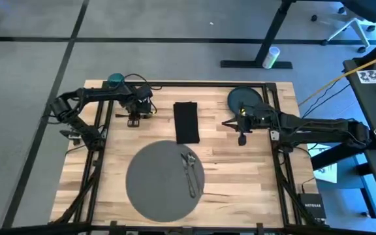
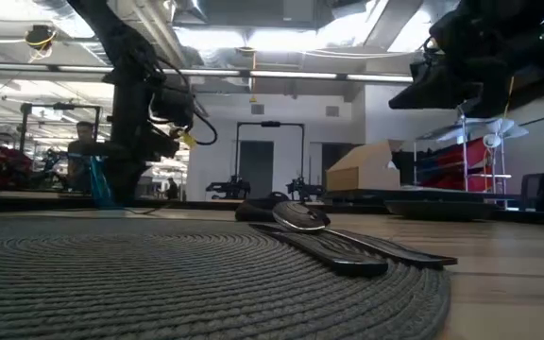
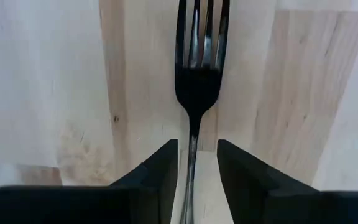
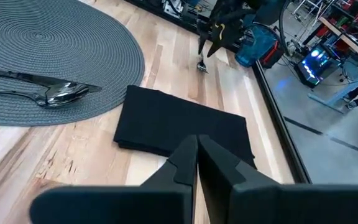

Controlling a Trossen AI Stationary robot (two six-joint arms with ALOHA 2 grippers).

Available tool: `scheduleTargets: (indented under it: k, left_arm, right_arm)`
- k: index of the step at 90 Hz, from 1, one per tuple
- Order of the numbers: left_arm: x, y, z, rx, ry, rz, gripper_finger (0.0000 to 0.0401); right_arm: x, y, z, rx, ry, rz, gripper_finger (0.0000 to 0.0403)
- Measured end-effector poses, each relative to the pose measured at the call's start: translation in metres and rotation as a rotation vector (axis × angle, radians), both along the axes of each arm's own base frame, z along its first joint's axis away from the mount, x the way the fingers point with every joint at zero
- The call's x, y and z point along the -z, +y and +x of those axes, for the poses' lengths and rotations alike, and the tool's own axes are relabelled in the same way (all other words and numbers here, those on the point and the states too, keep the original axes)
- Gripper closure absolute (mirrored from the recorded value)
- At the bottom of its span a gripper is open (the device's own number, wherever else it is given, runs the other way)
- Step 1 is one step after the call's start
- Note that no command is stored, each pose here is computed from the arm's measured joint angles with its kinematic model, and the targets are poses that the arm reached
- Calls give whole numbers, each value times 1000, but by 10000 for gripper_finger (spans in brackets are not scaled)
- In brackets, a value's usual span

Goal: Set table place
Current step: Put the black fork on the black table napkin

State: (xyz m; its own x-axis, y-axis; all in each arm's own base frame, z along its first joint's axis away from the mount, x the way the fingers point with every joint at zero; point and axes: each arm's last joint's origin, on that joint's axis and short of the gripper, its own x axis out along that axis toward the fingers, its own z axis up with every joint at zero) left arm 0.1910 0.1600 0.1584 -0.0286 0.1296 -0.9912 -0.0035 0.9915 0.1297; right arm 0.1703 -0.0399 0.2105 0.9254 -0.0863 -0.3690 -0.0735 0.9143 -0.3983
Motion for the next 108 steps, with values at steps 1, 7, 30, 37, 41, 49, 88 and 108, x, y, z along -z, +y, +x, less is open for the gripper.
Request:
scheduleTargets:
  k: [1, 7, 30, 37, 41, 49, 88, 108]
  left_arm:
    - [0, 0, 0, 0, 0, 0, 302]
    - [1, 0, 0, -1, 1, -1, 302]
    - [17, 3, 3, -8, 49, -49, 303]
    - [20, 3, 4, -9, 60, -58, 303]
    - [21, 3, 5, -14, 64, -56, 303]
    - [20, 3, 5, -49, 69, -43, 311]
    - [-3, -5, 17, -350, 82, -127, 400]
    - [-33, -7, 49, -613, -190, -290, 401]
  right_arm:
    - [0, 0, 0, 0, 0, 0, 403]
    - [0, 0, 0, 0, 0, 0, 403]
    - [0, 0, 0, 0, -1, 0, 403]
    - [0, 0, 0, 0, -1, 0, 403]
    - [0, 0, 0, 0, -1, 0, 403]
    - [0, 0, 0, 0, -1, 0, 403]
    - [0, 0, 0, -1, -2, -3, 403]
    - [0, 0, 0, -5, -1, -12, 403]
